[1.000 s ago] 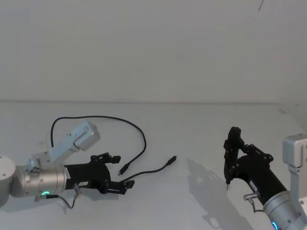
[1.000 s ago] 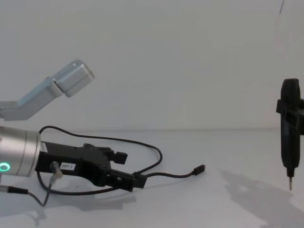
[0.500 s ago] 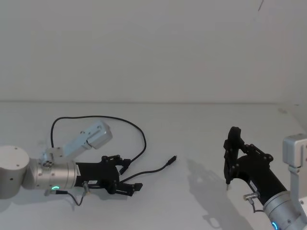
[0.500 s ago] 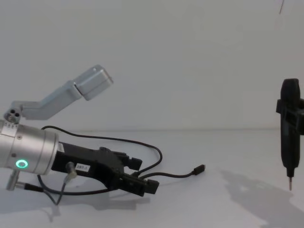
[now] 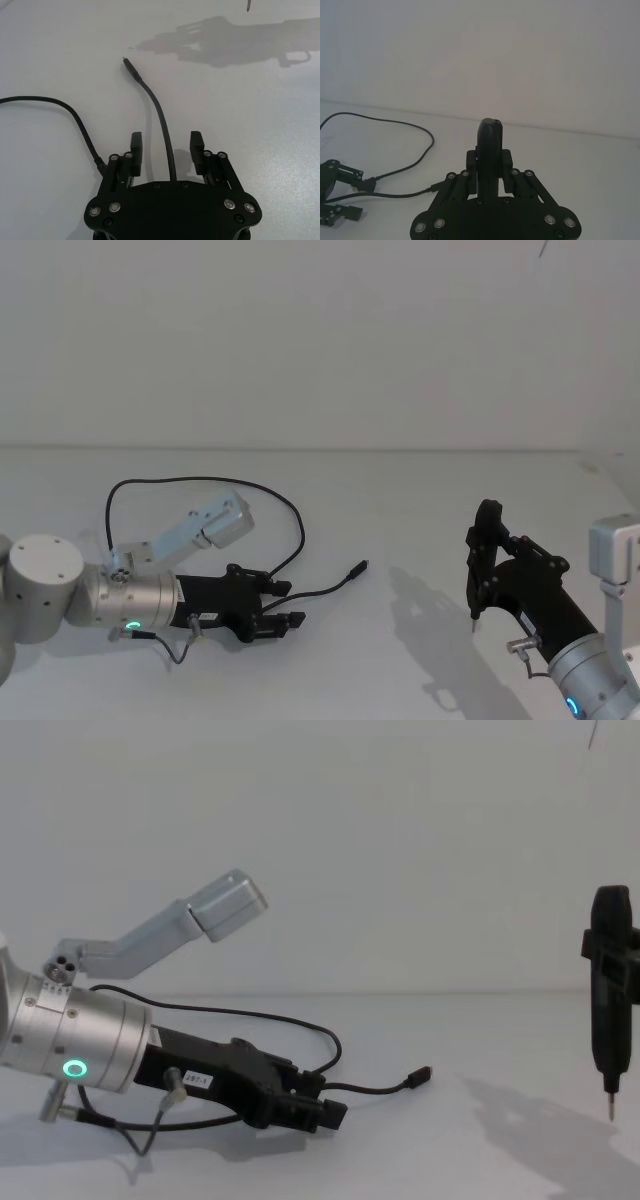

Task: Pick up the data cable with the one hand.

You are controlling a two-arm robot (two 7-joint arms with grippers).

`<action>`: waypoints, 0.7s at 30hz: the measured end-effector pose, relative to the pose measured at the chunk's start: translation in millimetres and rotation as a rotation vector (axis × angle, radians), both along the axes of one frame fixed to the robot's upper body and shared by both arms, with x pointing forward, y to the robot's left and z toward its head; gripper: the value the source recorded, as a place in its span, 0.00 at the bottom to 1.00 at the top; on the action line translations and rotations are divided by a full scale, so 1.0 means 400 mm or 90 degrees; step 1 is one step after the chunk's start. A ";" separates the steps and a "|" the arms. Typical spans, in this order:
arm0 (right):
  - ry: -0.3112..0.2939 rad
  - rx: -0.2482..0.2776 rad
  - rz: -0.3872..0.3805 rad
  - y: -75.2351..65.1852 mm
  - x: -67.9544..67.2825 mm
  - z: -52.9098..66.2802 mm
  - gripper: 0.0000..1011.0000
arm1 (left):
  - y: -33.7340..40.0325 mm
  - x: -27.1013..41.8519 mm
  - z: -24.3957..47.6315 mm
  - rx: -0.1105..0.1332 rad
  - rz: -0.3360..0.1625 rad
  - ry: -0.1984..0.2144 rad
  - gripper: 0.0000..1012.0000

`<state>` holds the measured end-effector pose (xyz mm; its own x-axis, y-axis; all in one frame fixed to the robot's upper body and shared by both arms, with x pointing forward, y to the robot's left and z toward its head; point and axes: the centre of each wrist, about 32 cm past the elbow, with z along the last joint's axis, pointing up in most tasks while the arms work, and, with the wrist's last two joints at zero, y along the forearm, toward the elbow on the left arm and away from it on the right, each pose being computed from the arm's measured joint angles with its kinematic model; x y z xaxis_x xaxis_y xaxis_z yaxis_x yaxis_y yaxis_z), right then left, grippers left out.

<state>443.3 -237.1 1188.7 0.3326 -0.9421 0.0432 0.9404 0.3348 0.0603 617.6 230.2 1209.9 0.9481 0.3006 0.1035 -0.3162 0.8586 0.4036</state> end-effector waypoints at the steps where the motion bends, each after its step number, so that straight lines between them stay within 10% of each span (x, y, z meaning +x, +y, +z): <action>1: 0.000 0.000 0.000 0.000 0.000 0.000 0.28 | -0.001 0.000 0.000 0.001 0.000 0.000 0.57; 21: 0.000 0.000 0.000 0.000 0.000 0.000 0.28 | -0.002 -0.028 0.021 0.005 -0.004 -0.034 0.04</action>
